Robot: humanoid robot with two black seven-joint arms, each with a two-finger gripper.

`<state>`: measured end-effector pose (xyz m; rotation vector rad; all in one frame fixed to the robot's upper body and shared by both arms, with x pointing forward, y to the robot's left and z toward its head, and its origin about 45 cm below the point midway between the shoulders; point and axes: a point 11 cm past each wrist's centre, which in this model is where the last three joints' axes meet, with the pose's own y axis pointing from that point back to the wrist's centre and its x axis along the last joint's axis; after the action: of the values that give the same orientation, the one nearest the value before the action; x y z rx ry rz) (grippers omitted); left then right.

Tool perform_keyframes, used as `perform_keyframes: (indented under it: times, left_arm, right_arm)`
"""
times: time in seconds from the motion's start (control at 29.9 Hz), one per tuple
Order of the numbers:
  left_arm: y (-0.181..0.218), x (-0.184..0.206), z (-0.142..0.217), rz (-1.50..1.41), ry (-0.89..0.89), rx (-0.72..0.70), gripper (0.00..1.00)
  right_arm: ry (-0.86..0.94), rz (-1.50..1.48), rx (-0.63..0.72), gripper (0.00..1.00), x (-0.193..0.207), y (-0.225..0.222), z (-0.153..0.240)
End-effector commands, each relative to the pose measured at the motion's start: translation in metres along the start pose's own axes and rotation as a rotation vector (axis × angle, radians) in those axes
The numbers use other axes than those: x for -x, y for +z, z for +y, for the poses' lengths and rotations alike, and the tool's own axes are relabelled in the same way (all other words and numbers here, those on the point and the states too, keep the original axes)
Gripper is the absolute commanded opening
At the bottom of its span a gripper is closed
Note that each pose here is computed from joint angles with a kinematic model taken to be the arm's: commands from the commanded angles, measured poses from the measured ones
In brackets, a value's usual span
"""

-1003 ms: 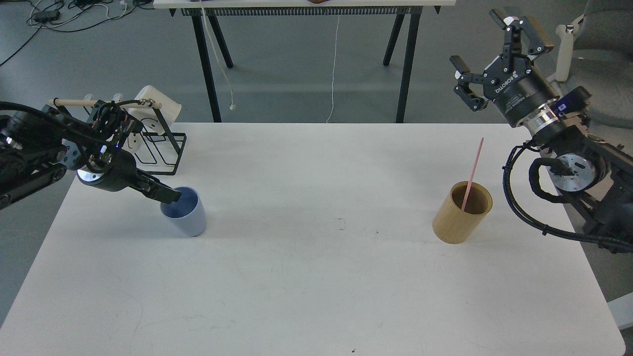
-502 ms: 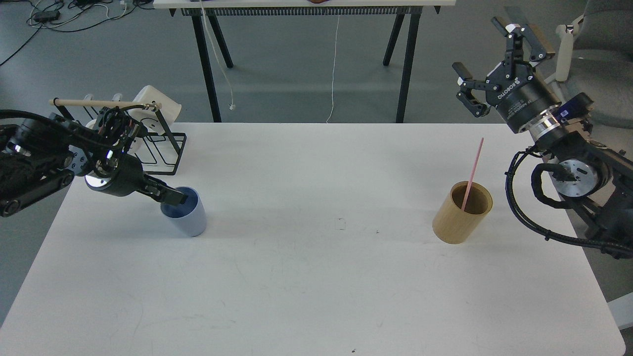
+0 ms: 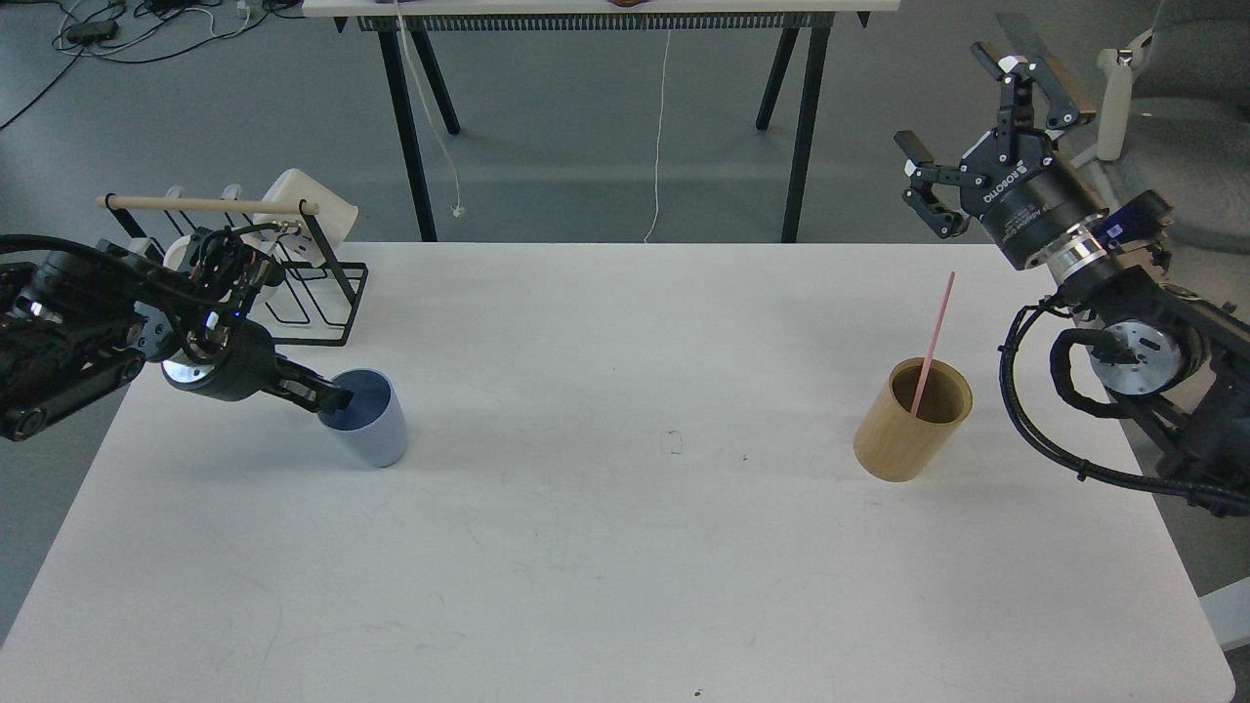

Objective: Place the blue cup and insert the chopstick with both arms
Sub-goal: 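Lower the left gripper onto the blue cup and grasp it, then lift the blue cup with the left gripper and carry it toward table center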

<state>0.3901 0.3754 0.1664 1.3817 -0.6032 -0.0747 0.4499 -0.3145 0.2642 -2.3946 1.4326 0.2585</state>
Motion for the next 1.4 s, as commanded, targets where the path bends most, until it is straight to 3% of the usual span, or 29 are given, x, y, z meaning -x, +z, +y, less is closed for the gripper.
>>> perform_keyframes:
  times: [0.0,0.27,0.47,0.6,0.77,0.9,1.04,1.37]
  left_arm:
    - [0.0,0.001,0.0,0.004,-0.001,0.001,0.04]
    - [0.008,-0.023,0.01,0.035,0.094,0.046,0.0]
    - [0.031,-0.079,0.034,0.021,0.255,0.114,0.0]
    - [0.096,-0.128,0.032,-0.099,0.31,0.224,0.0]
    - [0.167,-0.157,0.005,-0.263,0.258,0.263,0.0]
    - [0.218,-0.161,-0.026,-0.416,0.164,0.235,0.0]
    - [0.235,-0.164,-0.041,-0.5,0.12,0.173,0.0]
    - [0.207,-0.156,-0.047,-0.556,0.049,0.05,0.0]
  right_arm:
    - [0.002,-0.002,0.001,0.99,0.0,0.001,0.001]
    - [0.011,-0.003,-0.02,0.99,-0.003,-0.006,0.0]
    - [0.112,0.061,-0.17,0.99,-0.044,-0.081,0.019]
    - [0.216,0.171,-0.209,0.99,-0.082,-0.136,0.058]
    - [0.379,0.187,-0.221,0.99,-0.123,-0.161,0.12]
    - [0.473,0.202,-0.175,0.99,-0.145,-0.152,0.157]
    - [0.536,0.2,-0.122,0.99,-0.157,-0.132,0.183]
    - [0.553,0.149,-0.067,0.99,-0.158,-0.094,0.194]
